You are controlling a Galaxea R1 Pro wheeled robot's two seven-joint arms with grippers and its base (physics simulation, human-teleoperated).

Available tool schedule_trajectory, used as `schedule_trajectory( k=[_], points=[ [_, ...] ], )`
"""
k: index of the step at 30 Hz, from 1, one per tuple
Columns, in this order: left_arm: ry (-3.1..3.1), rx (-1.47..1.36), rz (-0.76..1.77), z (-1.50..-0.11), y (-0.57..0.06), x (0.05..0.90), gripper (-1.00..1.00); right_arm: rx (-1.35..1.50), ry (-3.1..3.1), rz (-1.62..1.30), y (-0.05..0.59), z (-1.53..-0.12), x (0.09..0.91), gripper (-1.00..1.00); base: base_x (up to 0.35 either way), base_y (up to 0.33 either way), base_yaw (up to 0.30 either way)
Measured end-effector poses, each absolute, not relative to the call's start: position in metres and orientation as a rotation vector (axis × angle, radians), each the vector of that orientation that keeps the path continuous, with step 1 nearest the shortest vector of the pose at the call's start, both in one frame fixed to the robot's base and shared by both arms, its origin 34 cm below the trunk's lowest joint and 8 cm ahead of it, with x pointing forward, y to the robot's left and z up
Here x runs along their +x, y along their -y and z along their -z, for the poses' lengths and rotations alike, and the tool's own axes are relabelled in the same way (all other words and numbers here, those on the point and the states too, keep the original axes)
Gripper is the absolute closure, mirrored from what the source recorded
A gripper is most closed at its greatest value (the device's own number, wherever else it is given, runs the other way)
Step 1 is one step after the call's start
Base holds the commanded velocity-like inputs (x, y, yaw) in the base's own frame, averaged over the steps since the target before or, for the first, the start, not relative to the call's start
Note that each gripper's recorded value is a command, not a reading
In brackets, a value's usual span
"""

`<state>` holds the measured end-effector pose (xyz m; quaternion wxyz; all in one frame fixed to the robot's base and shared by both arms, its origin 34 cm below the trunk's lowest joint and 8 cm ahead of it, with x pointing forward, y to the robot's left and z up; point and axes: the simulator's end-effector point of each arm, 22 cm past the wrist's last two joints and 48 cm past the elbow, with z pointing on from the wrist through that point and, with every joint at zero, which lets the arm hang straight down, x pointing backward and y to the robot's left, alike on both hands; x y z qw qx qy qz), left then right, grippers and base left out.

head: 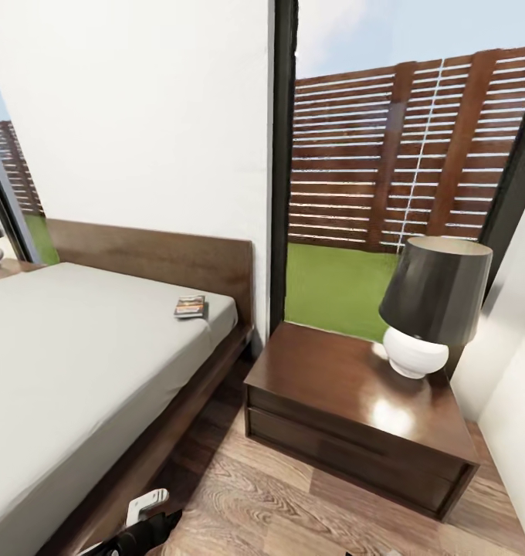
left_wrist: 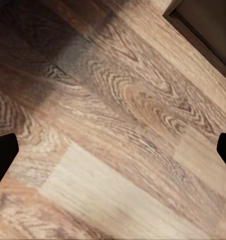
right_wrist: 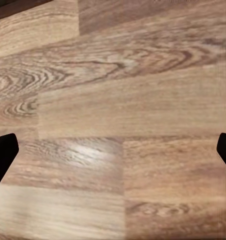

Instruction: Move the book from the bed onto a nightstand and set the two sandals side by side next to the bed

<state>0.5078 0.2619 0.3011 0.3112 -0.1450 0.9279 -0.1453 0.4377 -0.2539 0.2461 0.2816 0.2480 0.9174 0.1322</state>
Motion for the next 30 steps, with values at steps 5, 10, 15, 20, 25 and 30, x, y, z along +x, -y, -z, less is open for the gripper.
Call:
schedule_trajectory(
  k=[5, 10, 15, 20, 25, 30],
  points=[
    [-2.45, -0.383, 0.383, -0.3011, -0.2619, 0.5078, -1.0, 0.662, -2.459, -0.353, 0.254, -0.246, 0.4376, -1.0, 0.002, 0.0, -0.245],
    [-2.45, -0.383, 0.383, -0.3011, -0.262, 0.5078, -1.0, 0.664, -2.458, -0.353, 0.2543, -0.2461, 0.4376, -1.0, 0.001, 0.0, -0.254],
    [-2.45, -0.382, 0.383, -0.3011, -0.2624, 0.5078, -1.0, 0.665, -2.458, -0.353, 0.2547, -0.2461, 0.4377, -1.0, 0.0, 0.0, -0.256],
    [-2.45, -0.382, 0.38, -0.301, -0.2638, 0.5076, -1.0, 0.665, -2.458, -0.353, 0.2545, -0.2461, 0.4377, -1.0, 0.0, 0.0, -0.257],
    [-2.451, -0.382, 0.379, -0.301, -0.2647, 0.5076, -1.0, 0.664, -2.458, -0.354, 0.2542, -0.2461, 0.4377, -1.0, 0.009, 0.0, -0.244],
    [-2.451, -0.382, 0.379, -0.3011, -0.2654, 0.5075, -1.0, 0.665, -2.458, -0.354, 0.254, -0.2462, 0.4377, -1.0, 0.052, 0.0, -0.133]
  ],
)
